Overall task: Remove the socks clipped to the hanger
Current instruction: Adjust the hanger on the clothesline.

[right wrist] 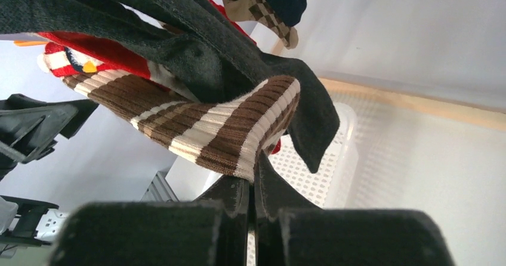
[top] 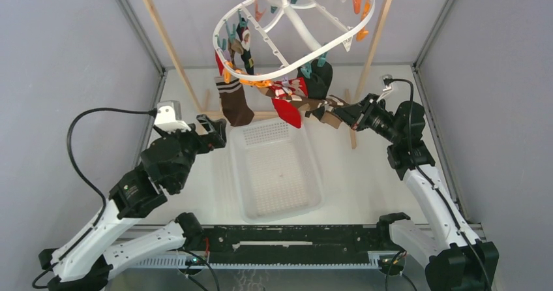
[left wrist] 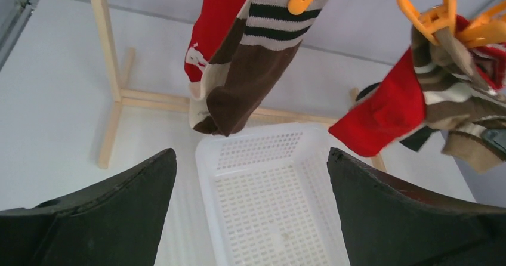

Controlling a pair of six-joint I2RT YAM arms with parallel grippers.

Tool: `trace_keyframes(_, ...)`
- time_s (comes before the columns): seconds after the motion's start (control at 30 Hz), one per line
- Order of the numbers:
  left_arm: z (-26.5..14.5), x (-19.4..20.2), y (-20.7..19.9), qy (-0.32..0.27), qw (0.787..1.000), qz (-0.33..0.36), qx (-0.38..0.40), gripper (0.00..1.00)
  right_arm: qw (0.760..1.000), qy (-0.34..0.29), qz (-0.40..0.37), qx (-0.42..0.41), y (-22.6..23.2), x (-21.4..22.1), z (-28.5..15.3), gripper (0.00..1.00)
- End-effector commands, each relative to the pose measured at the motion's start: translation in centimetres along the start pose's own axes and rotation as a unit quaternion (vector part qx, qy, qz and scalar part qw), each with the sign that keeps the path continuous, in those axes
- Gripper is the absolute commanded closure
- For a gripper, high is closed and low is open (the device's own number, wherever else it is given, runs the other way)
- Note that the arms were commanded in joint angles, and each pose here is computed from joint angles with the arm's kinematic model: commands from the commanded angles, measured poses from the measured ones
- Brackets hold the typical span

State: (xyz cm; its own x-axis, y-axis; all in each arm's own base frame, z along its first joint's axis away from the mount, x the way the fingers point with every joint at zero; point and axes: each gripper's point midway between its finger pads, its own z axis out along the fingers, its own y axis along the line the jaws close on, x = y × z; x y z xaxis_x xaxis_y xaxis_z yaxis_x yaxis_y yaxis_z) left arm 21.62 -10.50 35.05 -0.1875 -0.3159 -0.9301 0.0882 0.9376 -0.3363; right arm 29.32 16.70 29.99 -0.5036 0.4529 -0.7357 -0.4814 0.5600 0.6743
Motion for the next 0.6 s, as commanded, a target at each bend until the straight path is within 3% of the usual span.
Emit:
trace_keyframes(0.0,2.8,-1.2,-0.7,-0.063,0.998,0.025,-0.001,0.00,1.000,-0.016,-0.013,-0.015,0.5,-0.6,-0.2,1.00)
trace_keyframes(0.43,9.0,0.1,-0.8,-0.099,0.993,0.053,0.040,0.00,1.000,-0.005,-0.012,-0.016,0.0,0.4,-0.5,1.00)
trace_keyframes(0.57,11.0,0.8,-0.7,-0.087,0.993,0.060,0.047,0.00,1.000,-0.005,-0.013,-0.013,-0.2,0.4,-0.8,1.00)
